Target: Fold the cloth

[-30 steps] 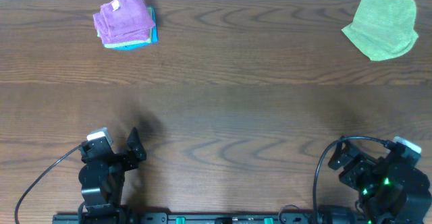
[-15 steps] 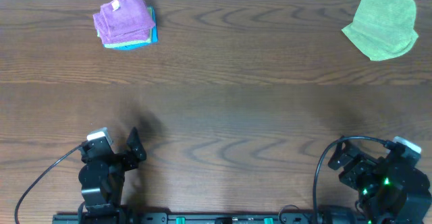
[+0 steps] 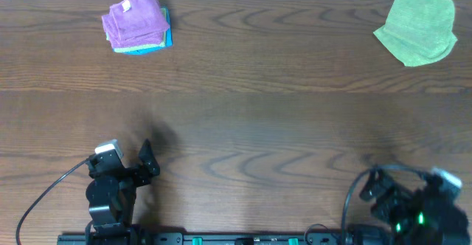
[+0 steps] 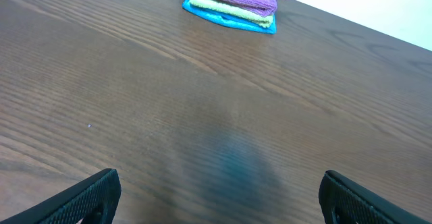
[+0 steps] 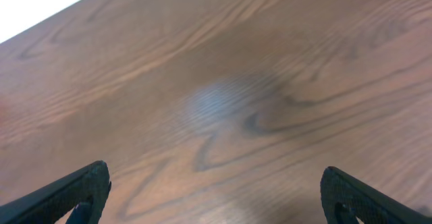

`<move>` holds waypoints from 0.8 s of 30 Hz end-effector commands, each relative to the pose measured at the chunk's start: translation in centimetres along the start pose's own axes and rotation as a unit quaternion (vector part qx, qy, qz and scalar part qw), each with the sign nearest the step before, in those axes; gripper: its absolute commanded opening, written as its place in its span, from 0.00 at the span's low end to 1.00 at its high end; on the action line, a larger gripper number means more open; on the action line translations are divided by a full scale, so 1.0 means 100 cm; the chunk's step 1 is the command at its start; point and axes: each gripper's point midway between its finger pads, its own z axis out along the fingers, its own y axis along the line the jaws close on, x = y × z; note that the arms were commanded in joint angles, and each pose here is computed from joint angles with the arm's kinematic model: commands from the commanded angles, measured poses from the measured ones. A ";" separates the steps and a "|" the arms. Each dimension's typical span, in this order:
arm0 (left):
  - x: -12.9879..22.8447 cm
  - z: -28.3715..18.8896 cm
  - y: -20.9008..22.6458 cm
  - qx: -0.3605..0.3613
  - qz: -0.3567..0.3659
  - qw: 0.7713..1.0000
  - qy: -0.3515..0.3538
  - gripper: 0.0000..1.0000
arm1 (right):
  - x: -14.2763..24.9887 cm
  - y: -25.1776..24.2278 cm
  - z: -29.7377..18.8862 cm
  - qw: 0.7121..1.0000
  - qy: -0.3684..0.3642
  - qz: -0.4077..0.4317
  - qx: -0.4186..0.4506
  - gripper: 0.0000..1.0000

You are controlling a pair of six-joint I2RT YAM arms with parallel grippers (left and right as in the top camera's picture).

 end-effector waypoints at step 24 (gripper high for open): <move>0.008 0.003 0.000 0.003 0.000 1.000 0.007 0.95 | -0.030 0.006 0.001 0.983 -0.173 0.011 -0.054 0.99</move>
